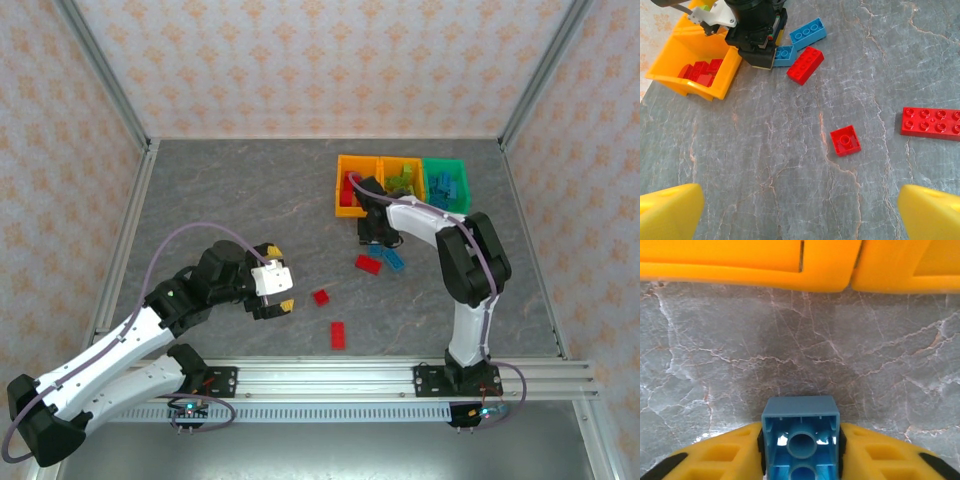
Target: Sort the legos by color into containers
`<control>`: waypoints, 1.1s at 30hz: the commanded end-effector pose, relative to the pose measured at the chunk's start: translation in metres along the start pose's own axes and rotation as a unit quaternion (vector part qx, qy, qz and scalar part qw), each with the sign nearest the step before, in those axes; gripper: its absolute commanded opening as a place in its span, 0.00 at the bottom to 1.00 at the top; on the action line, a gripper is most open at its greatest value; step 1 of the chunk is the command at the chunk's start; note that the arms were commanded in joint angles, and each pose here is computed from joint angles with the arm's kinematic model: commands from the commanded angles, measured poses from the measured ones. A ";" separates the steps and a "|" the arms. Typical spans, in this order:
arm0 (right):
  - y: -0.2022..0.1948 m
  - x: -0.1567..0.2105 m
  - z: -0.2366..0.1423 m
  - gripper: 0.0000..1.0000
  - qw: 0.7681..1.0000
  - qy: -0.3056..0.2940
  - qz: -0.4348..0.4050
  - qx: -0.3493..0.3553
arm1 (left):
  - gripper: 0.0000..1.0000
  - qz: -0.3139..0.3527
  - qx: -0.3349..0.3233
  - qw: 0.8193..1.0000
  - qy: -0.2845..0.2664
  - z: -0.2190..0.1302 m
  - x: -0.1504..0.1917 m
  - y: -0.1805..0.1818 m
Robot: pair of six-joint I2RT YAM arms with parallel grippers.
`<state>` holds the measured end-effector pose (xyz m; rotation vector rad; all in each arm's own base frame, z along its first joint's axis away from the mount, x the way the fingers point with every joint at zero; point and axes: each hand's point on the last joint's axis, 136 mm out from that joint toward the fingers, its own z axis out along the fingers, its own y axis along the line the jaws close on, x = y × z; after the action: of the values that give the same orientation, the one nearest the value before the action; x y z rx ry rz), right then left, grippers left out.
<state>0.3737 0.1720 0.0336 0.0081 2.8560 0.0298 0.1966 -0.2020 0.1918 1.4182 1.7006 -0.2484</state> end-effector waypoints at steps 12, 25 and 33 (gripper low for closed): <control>-0.033 -0.032 -0.109 0.26 0.984 -0.154 0.084 -0.020 | 1.00 0.003 -0.005 1.000 -0.013 -0.008 -0.010 0.005; -0.198 -0.154 -0.122 0.26 0.940 -0.239 0.226 0.087 | 1.00 0.009 0.009 1.000 -0.018 -0.010 -0.011 0.000; -0.213 -0.186 -0.094 0.58 0.949 -0.185 0.232 0.102 | 1.00 -0.024 -0.045 0.998 -0.026 -0.011 -0.014 0.019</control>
<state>0.5373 -0.0438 0.1557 0.6553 2.3686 -0.1380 0.1957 -0.2022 0.1970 1.3958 1.6940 -0.2610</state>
